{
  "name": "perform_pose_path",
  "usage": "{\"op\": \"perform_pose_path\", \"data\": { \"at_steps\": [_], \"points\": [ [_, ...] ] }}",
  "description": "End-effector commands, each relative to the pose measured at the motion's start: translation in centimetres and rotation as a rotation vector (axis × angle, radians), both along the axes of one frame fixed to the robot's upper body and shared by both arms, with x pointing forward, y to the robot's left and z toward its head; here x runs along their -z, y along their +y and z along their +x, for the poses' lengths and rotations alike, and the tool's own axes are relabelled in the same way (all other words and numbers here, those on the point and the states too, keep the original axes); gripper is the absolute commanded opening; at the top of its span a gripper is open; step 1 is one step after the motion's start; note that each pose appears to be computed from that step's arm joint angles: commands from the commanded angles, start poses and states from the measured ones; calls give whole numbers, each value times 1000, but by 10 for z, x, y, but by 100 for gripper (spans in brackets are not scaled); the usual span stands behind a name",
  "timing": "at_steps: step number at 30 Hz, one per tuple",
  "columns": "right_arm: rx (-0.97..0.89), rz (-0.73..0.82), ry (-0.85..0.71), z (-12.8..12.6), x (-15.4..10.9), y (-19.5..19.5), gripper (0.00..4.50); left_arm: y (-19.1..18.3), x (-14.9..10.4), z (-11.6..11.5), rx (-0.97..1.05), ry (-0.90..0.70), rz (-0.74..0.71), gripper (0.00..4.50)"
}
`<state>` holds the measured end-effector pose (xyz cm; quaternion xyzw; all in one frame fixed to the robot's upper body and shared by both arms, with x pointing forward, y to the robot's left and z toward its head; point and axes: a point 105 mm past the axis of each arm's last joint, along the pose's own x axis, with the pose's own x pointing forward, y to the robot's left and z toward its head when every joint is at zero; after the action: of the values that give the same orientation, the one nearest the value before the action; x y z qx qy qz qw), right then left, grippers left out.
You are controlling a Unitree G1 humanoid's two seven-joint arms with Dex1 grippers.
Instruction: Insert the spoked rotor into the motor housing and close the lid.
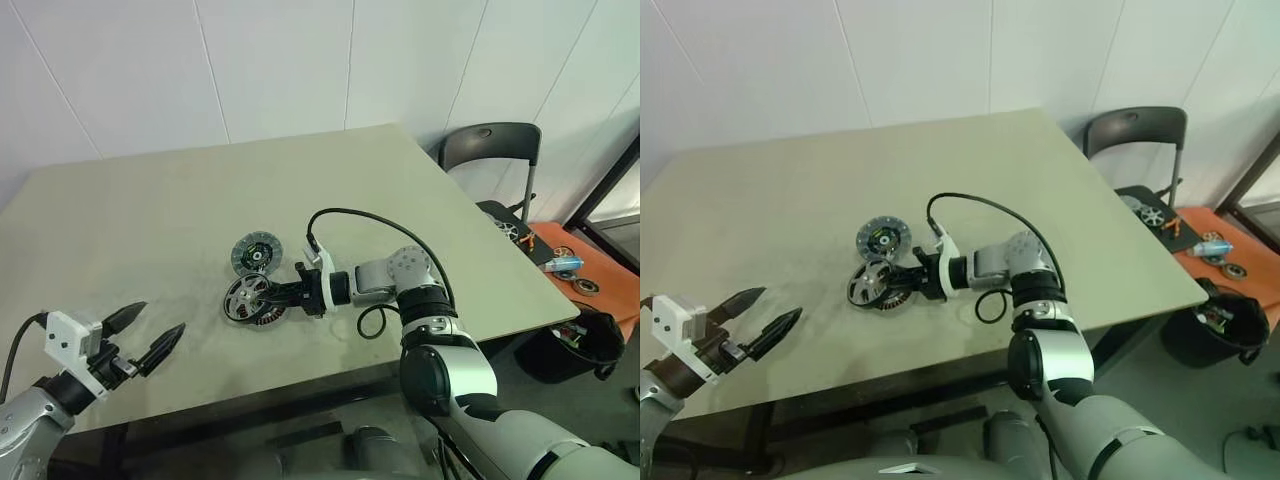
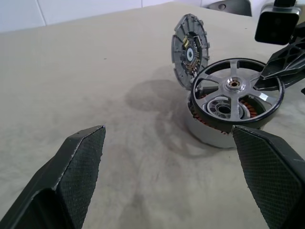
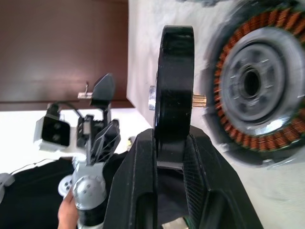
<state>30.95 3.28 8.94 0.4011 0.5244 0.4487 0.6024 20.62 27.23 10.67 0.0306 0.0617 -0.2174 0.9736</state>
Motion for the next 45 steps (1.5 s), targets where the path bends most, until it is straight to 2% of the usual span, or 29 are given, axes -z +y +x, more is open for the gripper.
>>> {"op": "perform_pose_path", "data": {
  "at_steps": [1, 21, 28, 33, 41, 45],
  "points": [
    [4, 46, -33, 6, -15, 4, 39, 3, -11, -2, -4, -48, 23, 450],
    [20, 26, -52, 11, -12, -1, 39, 1, -9, 2, -3, -53, 25, 450],
    [-6, 41, -79, 9, -22, 4, 270, 0, -9, 4, -5, -56, 25, 450],
    [-24, -2, -124, 9, -27, -2, 439, 0, -10, 5, -3, -58, 23, 450],
    [-64, -94, -236, 9, -35, -27, 445, -4, -10, 10, 7, -61, 17, 450],
    [-85, -94, -310, 10, -49, -35, 445, -5, -10, 12, 12, -64, 17, 450]
  ]
}}
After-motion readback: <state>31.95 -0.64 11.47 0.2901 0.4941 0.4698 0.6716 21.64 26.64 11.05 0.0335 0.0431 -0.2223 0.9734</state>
